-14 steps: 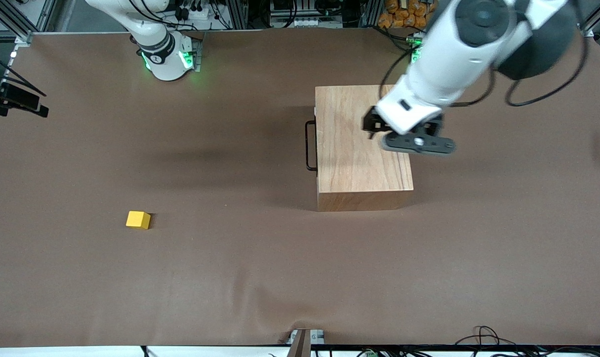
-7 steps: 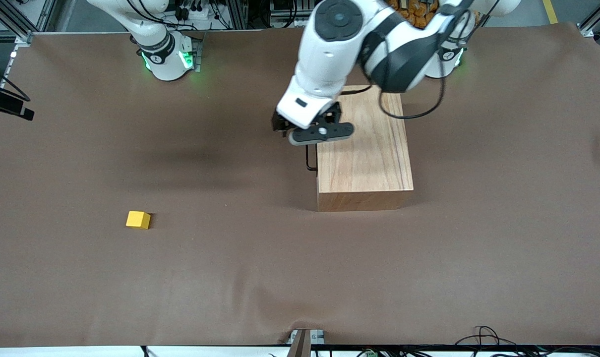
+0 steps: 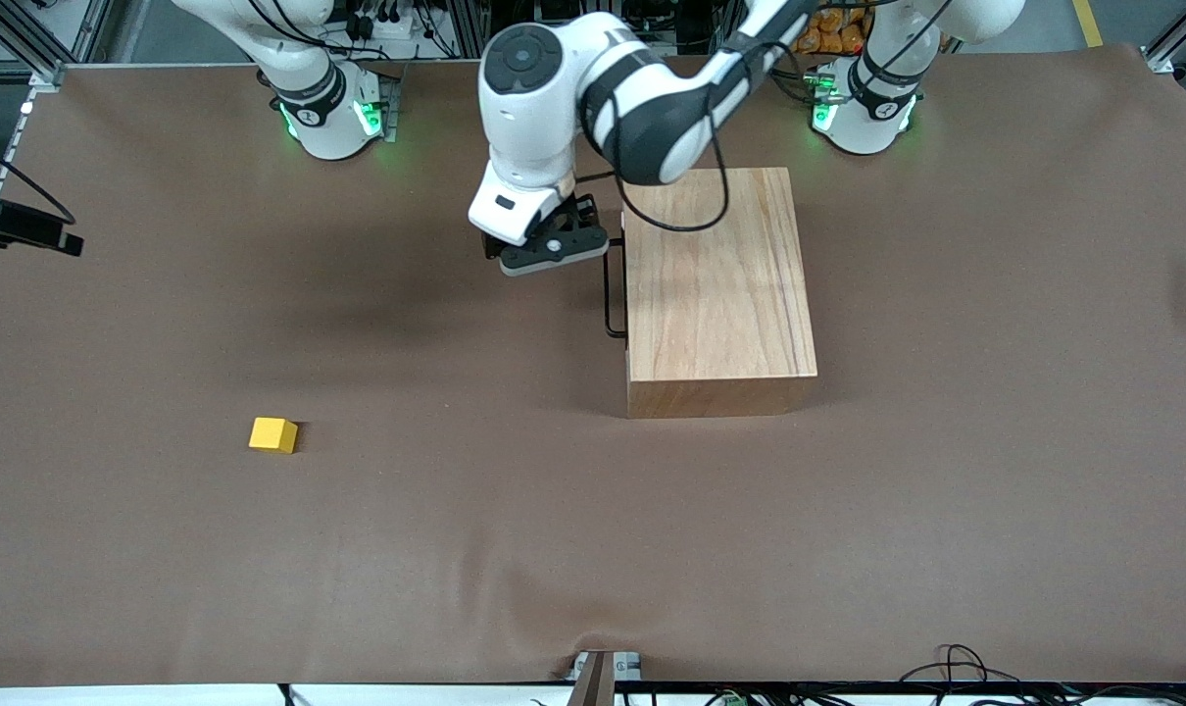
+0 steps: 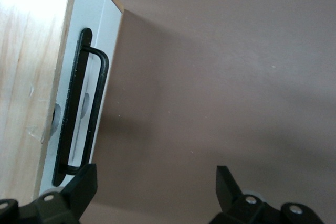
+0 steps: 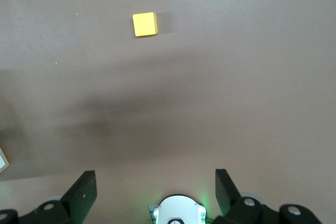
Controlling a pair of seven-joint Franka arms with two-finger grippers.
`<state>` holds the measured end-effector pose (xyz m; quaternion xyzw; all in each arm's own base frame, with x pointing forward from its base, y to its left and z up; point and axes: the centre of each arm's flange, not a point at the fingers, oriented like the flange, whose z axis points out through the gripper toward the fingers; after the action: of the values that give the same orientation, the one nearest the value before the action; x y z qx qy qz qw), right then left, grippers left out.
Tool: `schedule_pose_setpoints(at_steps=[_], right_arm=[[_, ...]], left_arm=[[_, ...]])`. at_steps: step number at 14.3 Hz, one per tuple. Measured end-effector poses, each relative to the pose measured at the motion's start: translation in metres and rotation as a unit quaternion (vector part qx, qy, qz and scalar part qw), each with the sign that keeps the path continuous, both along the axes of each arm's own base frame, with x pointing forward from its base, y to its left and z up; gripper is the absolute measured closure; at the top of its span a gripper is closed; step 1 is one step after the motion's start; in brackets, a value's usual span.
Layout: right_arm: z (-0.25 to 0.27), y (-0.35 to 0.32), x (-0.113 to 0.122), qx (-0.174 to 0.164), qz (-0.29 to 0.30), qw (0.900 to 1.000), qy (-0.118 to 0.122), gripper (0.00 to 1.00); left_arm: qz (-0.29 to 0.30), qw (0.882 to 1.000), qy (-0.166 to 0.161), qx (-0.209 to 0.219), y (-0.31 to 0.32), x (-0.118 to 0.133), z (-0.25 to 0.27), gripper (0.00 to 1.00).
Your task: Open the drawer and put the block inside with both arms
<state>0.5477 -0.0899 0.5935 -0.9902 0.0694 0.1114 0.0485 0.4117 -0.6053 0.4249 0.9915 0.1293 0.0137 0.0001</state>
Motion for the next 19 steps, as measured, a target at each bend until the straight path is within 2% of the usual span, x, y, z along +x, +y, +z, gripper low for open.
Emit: schedule_pose_setpoints(at_steps=[4,7,13,19], right_arm=[[-0.002,0.000,0.002,0.000,0.000,1.000,0.002,0.00],[-0.002,0.000,0.002,0.000,0.001,1.000,0.002,0.00],[-0.002,-0.007,0.001,0.015,0.062,0.998,-0.006,0.00],[-0.046,-0.009,0.015,0.023,0.068,0.997,0.039,0.00]], left_arm=[[-0.037,0.995,-0.025,0.092,-0.016,-0.033,-0.044,0.00],[-0.097,0.984,-0.010,0.151,-0.013,-0.039,-0.077,0.00],[-0.132,0.973,0.018,0.189,-0.005,-0.037,-0.109,0.00],[-0.135,0.969,0.028,0.207,-0.004,-0.036,-0.141,0.00]])
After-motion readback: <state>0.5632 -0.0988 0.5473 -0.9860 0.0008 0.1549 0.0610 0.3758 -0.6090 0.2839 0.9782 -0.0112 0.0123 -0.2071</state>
